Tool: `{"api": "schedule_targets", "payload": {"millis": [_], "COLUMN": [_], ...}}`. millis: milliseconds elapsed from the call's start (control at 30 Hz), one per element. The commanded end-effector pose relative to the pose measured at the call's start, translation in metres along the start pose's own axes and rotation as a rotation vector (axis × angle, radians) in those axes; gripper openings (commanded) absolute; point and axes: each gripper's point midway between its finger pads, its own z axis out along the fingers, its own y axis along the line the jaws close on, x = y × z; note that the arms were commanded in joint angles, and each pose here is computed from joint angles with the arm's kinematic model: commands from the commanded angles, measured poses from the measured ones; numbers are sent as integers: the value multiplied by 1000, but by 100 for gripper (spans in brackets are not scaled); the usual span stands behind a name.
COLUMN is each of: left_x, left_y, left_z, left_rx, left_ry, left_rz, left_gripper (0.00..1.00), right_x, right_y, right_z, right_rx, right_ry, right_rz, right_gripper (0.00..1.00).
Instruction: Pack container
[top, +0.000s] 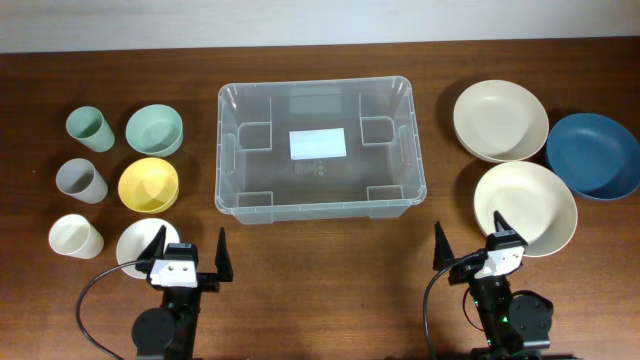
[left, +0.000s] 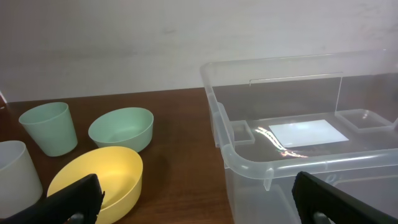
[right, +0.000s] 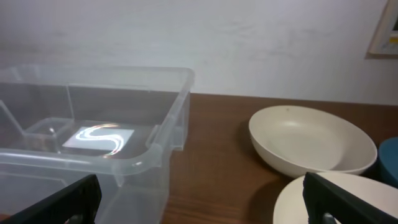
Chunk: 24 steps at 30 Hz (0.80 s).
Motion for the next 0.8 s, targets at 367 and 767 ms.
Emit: {"api": "schedule_targets", "payload": {"millis": [367,767], "left_x": [2,2], "left_y": [2,2], "left_z": [0,0], "left_rx": [-9,-9], "left_ry": [4,4], "left_rz": [-6,-6], "left_gripper": [99,99], "right_x": [-146,-109], "right_y": [-28,-68], "right_z": [-33,-11], "right_rx": [189,506], "right_ry": [138,502], "right_rz": [22,437], "right_gripper": [99,99]}}
